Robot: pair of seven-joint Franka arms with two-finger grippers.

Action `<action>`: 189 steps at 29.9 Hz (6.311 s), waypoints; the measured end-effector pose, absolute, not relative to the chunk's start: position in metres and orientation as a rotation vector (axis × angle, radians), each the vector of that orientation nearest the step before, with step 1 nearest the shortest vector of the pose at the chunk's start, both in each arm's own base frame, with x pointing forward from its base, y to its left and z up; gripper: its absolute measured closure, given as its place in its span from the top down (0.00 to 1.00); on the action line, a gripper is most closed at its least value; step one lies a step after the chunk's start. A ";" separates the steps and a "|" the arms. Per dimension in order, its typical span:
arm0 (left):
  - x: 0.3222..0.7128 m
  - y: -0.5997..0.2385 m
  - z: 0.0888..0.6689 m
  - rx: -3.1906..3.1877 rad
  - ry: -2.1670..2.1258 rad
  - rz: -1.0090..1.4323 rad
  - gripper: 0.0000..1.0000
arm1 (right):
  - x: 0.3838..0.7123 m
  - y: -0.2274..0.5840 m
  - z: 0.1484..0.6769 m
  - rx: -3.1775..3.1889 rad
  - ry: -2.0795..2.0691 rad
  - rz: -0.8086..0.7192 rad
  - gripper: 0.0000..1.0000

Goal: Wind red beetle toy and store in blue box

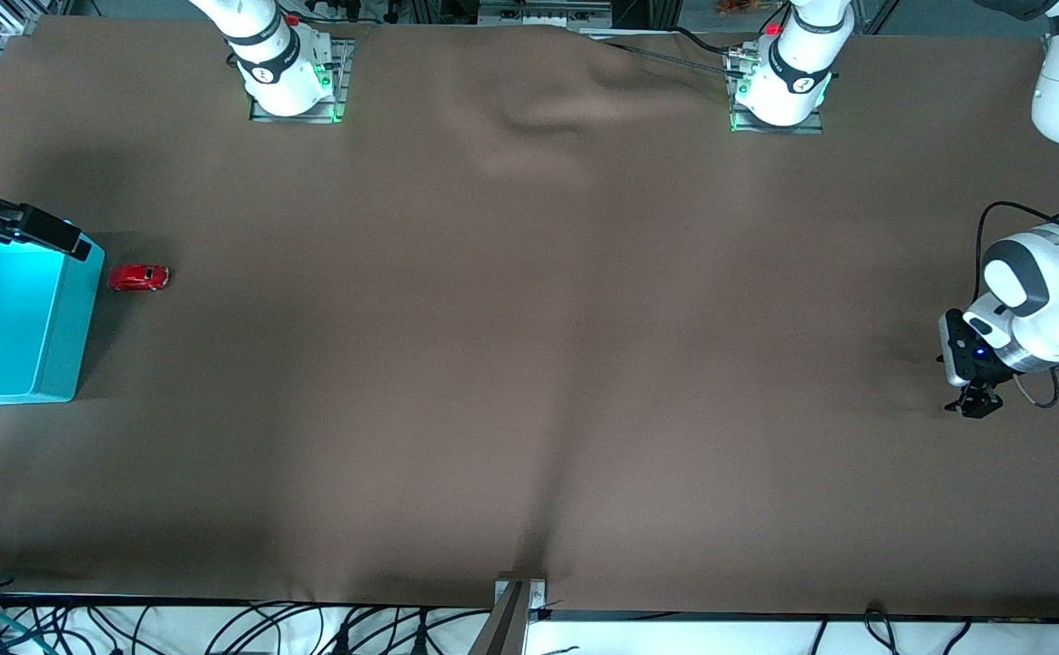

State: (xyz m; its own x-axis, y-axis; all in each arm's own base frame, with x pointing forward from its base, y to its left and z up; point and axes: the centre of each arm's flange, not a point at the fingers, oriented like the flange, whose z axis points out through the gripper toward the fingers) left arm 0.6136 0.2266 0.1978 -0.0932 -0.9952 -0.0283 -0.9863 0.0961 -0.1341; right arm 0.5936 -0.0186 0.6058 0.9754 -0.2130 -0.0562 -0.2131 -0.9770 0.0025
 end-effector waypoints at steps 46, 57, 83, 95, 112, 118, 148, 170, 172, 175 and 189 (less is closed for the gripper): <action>0.606 0.102 0.408 -2.923 1.175 -0.041 1.00 | 0.549 -0.189 0.363 -2.593 -1.594 0.312 1.00; 0.588 0.039 0.463 -3.061 0.776 -0.002 1.00 | 0.491 -0.196 0.293 -2.465 -1.926 0.162 1.00; 0.534 -0.064 0.600 -3.158 0.176 0.050 1.00 | 0.445 -0.209 0.188 -2.417 -2.162 0.093 0.97; 0.536 -0.061 0.622 -3.162 0.154 0.021 1.00 | 0.446 -0.209 0.186 -2.381 -2.202 0.094 0.46; 0.541 -0.052 0.629 -3.165 0.128 0.022 1.00 | 0.504 -0.194 0.277 -2.280 -2.188 0.100 0.46; 0.543 -0.053 0.624 -3.165 0.132 0.040 1.00 | 0.545 -0.200 0.353 -2.264 -2.150 0.081 0.46; 0.546 -0.050 0.628 -3.167 0.122 0.023 1.00 | 0.530 -0.379 0.287 -2.282 -2.074 0.091 0.46; 0.549 -0.046 0.624 -3.168 0.110 0.034 1.00 | 0.500 -0.428 0.217 -2.332 -2.038 0.113 0.46; 0.550 -0.044 0.624 -3.168 0.106 0.033 1.00 | 0.498 -0.429 0.213 -2.333 -2.033 0.115 0.46; 0.550 -0.044 0.624 -3.168 0.104 0.033 1.00 | 0.497 -0.432 0.209 -2.339 -2.031 0.116 0.46; 0.550 -0.044 0.625 -3.168 0.106 0.033 1.00 | 0.502 -0.435 0.211 -2.332 -2.057 0.114 0.74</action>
